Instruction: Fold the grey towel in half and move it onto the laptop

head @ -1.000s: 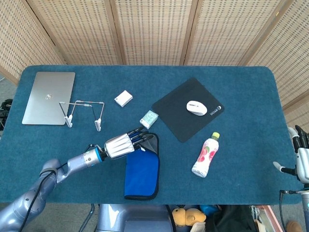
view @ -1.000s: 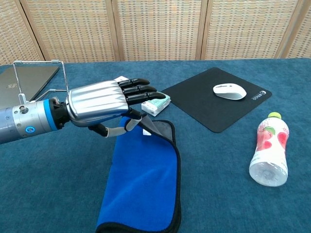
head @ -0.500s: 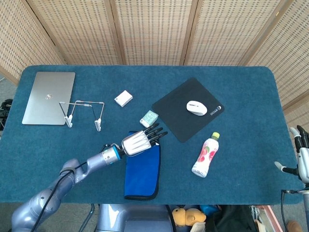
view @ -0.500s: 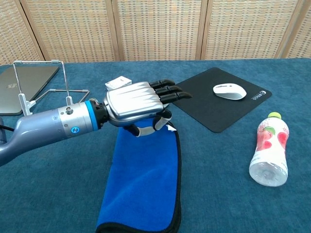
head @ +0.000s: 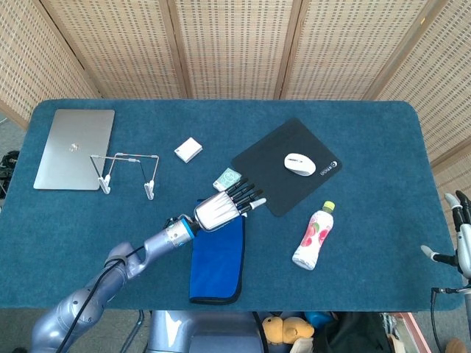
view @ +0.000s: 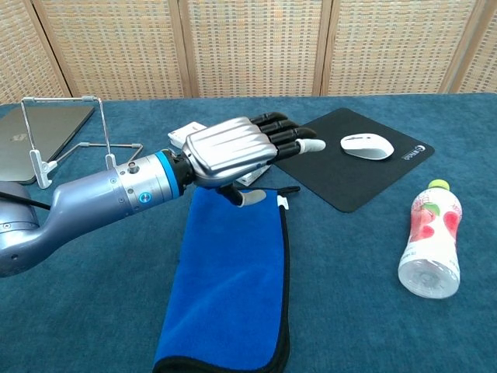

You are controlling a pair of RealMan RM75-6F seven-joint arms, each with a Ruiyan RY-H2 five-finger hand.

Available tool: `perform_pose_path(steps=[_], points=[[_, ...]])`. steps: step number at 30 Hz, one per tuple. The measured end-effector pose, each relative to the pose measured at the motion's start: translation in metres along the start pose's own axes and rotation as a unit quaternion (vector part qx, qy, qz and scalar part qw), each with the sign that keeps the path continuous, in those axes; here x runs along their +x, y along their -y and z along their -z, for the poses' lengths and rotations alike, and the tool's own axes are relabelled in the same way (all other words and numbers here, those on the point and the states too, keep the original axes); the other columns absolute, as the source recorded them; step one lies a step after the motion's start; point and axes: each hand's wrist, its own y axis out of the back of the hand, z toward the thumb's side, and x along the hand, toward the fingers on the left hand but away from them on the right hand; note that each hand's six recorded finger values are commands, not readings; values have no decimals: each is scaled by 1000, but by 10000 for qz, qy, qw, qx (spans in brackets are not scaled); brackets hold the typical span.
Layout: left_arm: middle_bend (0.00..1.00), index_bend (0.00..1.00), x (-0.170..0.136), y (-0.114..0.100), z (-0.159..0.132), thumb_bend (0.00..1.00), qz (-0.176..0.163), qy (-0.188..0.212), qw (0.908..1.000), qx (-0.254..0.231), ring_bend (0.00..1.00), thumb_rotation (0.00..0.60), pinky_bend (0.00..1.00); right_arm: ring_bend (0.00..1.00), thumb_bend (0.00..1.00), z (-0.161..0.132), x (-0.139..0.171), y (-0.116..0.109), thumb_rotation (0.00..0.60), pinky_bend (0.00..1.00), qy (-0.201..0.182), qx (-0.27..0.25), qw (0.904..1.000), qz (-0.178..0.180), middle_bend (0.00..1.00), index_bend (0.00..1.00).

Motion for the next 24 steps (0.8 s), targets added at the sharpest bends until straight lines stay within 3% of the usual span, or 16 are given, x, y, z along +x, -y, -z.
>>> perform_pose_path(steps=[6, 11, 16, 24], points=[[0, 278, -6, -7, 17, 385, -82, -298, 9994, -124, 0, 600, 0, 0, 0, -1, 1, -1, 600, 0, -28, -20, 10000, 7, 0, 0], [0, 425, -19, -9, 38, 385, 9, -798, 9962, -344, 0, 600, 0, 0, 0, -4, 2, -1, 600, 0, -75, -27, 10000, 2, 0, 0], [0, 448, -31, -10, 55, 384, 266, -1444, 9868, -676, 0, 600, 0, 0, 0, -8, 3, -2, 600, 0, -129, -34, 9999, 23, 0, 0], [0, 450, -51, -2, 82, 385, 996, -2602, 9563, -889, 0, 600, 0, 0, 0, -9, 4, -2, 600, 0, -138, -38, 9999, 13, 0, 0]])
